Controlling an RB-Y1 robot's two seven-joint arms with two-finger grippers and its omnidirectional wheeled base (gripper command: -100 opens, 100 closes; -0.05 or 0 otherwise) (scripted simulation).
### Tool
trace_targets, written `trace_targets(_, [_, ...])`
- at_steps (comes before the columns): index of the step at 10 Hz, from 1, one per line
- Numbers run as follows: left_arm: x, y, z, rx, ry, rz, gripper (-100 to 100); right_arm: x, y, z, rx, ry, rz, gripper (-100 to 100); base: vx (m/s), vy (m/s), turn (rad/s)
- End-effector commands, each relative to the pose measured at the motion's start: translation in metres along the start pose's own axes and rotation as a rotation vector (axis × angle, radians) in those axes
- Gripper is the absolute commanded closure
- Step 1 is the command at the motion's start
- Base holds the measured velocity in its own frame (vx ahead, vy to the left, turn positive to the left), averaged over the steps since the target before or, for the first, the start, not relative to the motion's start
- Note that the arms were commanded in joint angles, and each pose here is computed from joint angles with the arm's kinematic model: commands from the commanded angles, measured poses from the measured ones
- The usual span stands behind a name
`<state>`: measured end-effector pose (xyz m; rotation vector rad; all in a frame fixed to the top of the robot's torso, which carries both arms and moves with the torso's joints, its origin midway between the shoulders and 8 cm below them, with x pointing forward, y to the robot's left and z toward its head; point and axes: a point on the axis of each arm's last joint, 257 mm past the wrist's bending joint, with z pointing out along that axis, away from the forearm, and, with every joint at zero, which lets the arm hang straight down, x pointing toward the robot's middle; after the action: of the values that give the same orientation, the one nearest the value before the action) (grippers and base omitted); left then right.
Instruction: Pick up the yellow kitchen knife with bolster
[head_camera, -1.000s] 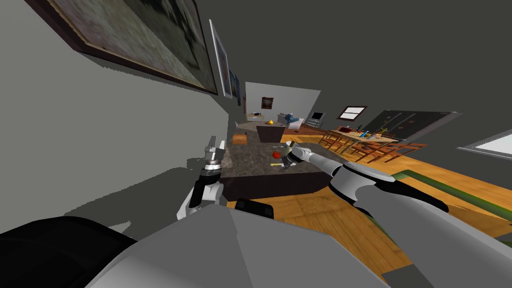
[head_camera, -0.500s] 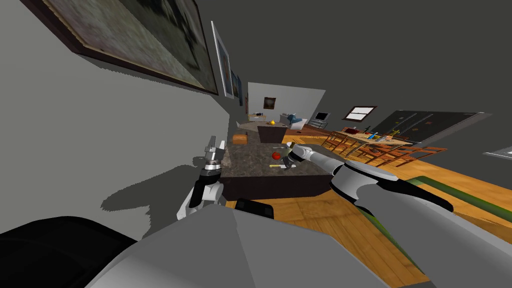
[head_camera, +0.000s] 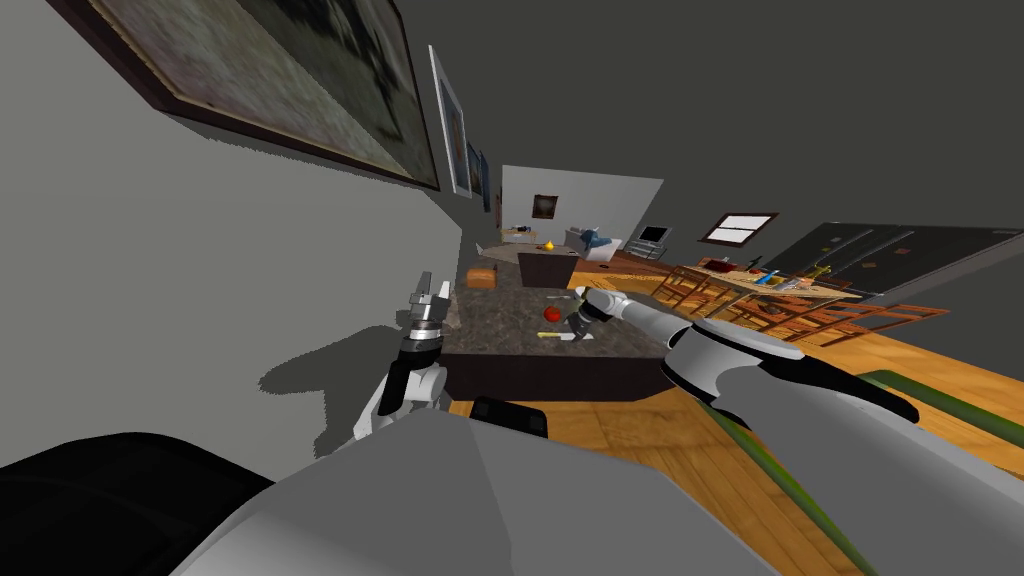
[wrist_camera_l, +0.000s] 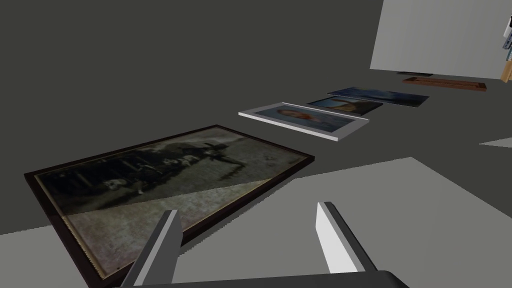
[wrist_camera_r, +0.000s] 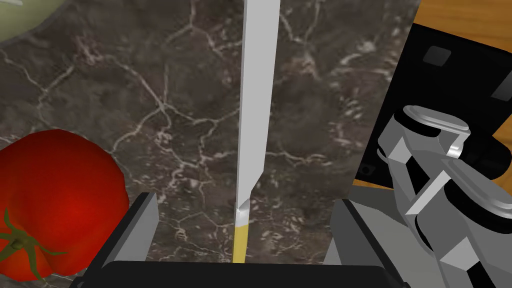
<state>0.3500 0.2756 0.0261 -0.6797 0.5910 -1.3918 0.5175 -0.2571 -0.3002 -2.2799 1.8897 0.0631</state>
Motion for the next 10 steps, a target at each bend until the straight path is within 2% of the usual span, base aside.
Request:
trace_targets(1, [0.000,0.000,0.000,0.000,0.000,0.000,0,0.000,0.006,-0.004,-0.027,-0.001,0.015,-100,0.031,-0.089,0.081])
trace_targets(3, [0.000,0.000,0.000,0.000,0.000,0.000,0,0.000,0.011,-0.008,-0.053,-0.002,0.030,-100,0.027,-0.050,0.093])
trace_targets(4, [0.000,0.000,0.000,0.000,0.000,0.000,0,0.000,0.009,-0.006,-0.043,-0.002,0.025,-100,0.006,-0.022,0.014])
trace_targets(5, [0.000,0.000,0.000,0.000,0.000,0.000,0,0.000,0.010,-0.006,-0.046,-0.002,0.026,0,0.000,0.000,0.000])
trace_targets(6, [0.000,0.000,0.000,0.000,0.000,0.000,0,0.002,0.014,0.007,-0.044,-0.001,0.029,-100,0.004,0.006,0.032])
trace_targets(7, [0.000,0.000,0.000,0.000,0.000,0.000,0,0.004,0.016,0.013,-0.042,-0.001,0.031,-100,0.004,0.009,0.021])
trace_targets(8, [0.000,0.000,0.000,0.000,0.000,0.000,0,0.002,0.015,0.009,-0.045,-0.001,0.031,-100,0.000,0.000,0.000])
trace_targets(9, [0.000,0.000,0.000,0.000,0.000,0.000,0,0.002,0.015,0.010,-0.043,-0.001,0.030,100,0.000,0.000,0.000])
trace_targets(10, [0.000,0.000,0.000,0.000,0.000,0.000,0,0.002,0.015,0.010,-0.043,-0.001,0.030,100,0.000,0.000,0.000])
